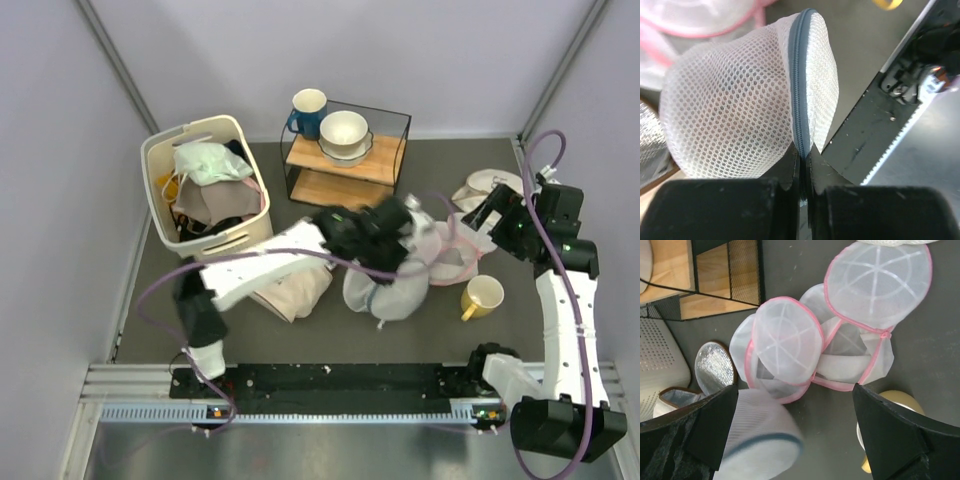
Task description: Unzip the laundry bag and remove the bra
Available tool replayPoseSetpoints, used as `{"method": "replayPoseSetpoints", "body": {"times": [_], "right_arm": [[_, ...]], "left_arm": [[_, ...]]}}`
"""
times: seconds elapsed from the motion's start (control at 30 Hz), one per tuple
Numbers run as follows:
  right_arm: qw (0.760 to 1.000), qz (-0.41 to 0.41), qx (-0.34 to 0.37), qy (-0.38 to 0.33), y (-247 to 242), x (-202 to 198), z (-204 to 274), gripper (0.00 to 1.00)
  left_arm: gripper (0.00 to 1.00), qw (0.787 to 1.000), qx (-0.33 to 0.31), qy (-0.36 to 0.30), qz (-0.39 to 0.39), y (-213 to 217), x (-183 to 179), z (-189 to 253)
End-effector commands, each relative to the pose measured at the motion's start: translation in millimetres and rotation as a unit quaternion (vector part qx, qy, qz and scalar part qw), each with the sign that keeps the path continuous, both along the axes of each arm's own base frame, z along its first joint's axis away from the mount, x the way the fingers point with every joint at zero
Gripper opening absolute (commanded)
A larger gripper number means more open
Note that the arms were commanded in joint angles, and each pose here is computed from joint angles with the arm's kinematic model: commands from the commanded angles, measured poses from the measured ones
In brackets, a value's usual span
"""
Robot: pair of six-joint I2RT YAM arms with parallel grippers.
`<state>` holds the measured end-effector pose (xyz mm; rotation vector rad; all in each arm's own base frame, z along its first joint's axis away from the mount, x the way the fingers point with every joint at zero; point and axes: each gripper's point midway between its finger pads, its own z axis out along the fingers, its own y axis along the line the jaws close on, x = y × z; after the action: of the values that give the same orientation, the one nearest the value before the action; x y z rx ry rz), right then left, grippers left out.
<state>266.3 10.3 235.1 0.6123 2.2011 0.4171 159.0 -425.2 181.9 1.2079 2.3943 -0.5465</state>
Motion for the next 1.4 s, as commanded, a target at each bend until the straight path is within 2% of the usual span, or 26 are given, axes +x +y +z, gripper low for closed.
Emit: {"method": "replayPoseSetpoints", "body": {"times": [0.0,0.07,0.23,0.27,0.3,0.4,0.47,0.5,0.57,0.73,0.77,0.83,1.0,1.2,1.3,1.37], "right_arm": [[0.996,0.070,0.011,-0.054,17,12,20,0.99],[0.993,0.091,0.018,-0.068,24,14,22,0.99],[0.977,0.179,0.065,-0.091,58,13,27,0.99],[0.975,0.193,0.069,-0.089,65,13,26,0.99],[0.968,0.221,0.073,-0.094,79,11,28,0.99],[0.952,0.275,0.087,-0.105,108,7,29,0.99],[0.938,0.307,0.122,-0.105,126,2,22,0.99],[0.918,0.346,0.154,-0.119,140,-4,30,0.99],[0.899,0.384,0.180,-0.111,152,-12,26,0.99],[0.893,0.391,0.178,-0.135,155,-8,28,0.99],[0.879,0.407,0.214,-0.123,161,-15,29,0.99],[0.858,0.434,0.245,-0.128,170,-18,36,0.99],[0.853,0.436,0.250,-0.144,173,-16,42,0.99],[0.821,0.470,0.274,-0.174,191,-23,58,0.97],[0.808,0.494,0.270,-0.175,204,-26,65,0.92],[0.810,0.493,0.266,-0.174,206,-21,66,0.76]], "left_arm": [[0.00,0.973,-0.228,0.025,-0.008,45,16,134],[0.00,0.959,-0.279,0.038,0.013,69,36,155],[0.00,0.928,-0.349,0.070,0.105,109,82,185],[0.00,0.921,-0.364,0.102,0.092,111,75,184],[0.00,0.905,-0.402,0.106,0.087,107,80,199],[0.00,0.887,-0.433,0.134,0.086,114,85,205],[0.00,0.885,-0.436,0.139,0.083,115,86,207],[0.00,0.884,-0.439,0.149,0.059,115,78,208],[0.00,0.881,-0.446,0.154,0.037,113,74,210],[0.00,0.876,-0.455,0.161,0.015,111,70,211],[0.00,0.874,-0.456,0.168,0.013,110,70,207],[0.00,0.872,-0.460,0.166,0.007,109,71,202],[0.00,0.861,-0.475,0.180,-0.011,108,66,199],[0.00,0.855,-0.479,0.199,-0.021,106,64,196],[0.00,0.852,-0.484,0.196,-0.030,105,63,196],[0.00,0.853,-0.483,0.197,-0.029,105,64,194]]}}
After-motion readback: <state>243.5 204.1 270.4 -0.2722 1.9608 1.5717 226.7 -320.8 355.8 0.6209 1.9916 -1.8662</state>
